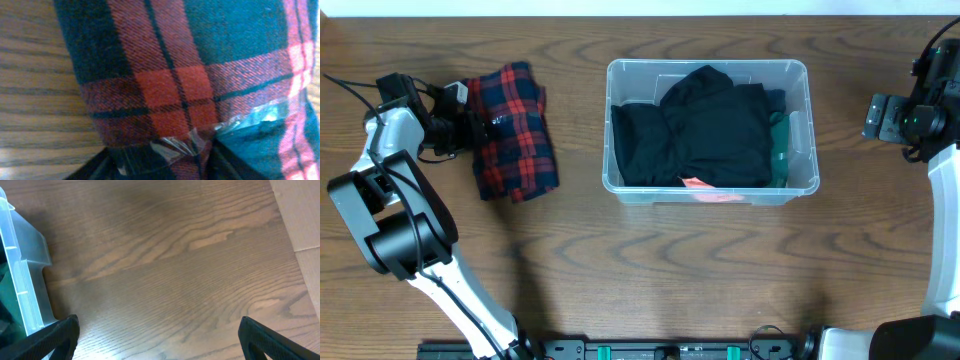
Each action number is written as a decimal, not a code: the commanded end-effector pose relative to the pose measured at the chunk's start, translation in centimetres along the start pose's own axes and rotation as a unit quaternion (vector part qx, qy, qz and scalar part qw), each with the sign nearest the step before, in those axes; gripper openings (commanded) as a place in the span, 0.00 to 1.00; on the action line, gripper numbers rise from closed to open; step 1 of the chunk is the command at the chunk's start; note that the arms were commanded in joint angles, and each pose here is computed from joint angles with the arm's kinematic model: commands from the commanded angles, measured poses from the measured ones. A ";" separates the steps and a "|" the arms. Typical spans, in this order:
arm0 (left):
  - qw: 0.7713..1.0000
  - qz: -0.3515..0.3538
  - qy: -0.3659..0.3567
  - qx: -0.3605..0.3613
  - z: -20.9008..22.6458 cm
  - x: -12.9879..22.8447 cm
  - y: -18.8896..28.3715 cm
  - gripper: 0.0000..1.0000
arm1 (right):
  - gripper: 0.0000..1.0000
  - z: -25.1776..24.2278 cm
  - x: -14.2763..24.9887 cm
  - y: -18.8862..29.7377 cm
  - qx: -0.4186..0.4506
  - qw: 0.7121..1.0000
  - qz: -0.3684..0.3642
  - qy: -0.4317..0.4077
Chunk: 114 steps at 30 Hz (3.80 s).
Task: Pack container
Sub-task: 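Grasp the taped red plaid shirt's top edge with the left gripper, then lift the plaid shirt and swing it right over the container, then lower the plaid shirt onto the clothes in the container and release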
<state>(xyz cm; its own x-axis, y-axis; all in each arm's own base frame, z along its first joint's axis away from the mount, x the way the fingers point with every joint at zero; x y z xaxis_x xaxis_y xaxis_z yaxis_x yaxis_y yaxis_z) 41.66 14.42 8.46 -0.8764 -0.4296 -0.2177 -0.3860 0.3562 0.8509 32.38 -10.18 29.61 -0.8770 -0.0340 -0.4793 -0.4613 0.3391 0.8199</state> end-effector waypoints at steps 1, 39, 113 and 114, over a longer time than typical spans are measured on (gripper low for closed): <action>0.996 0.067 0.018 -0.051 2.3 3.1 -3.5 0.43 | 0.99 -0.2 -0.1 0.1 0.007 1.000 0.000 -0.006; 0.929 -0.233 -0.288 0.027 -21.3 2.9 18.1 0.06 | 0.99 -0.2 -0.1 0.1 0.007 1.000 0.000 -0.006; 0.715 -0.020 -0.679 0.165 -38.6 20.8 4.1 0.17 | 0.99 -0.2 -0.1 0.1 0.007 1.000 0.000 -0.006; 0.714 -0.023 -0.679 0.166 -38.7 20.7 4.1 0.17 | 0.99 -0.2 -0.1 0.1 0.007 1.000 0.000 -0.006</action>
<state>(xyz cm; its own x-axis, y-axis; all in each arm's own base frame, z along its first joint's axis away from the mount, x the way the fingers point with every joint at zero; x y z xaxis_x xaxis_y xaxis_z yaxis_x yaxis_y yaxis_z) 33.03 -24.71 25.66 -0.2669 0.6821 -0.6808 -0.2820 0.6202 0.7320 32.38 -10.18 29.60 -0.8772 -0.0340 -0.4790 -0.4610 0.3391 0.8201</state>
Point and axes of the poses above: each gripper's point midway between its finger pads, its own y axis back along the fingers, its own z axis along the line the jaws close on, x = y × z, the point moved 8 cm from there along y, back along the fingers, and after that the axes turned 14 degrees about y, right-handed, at the moved point
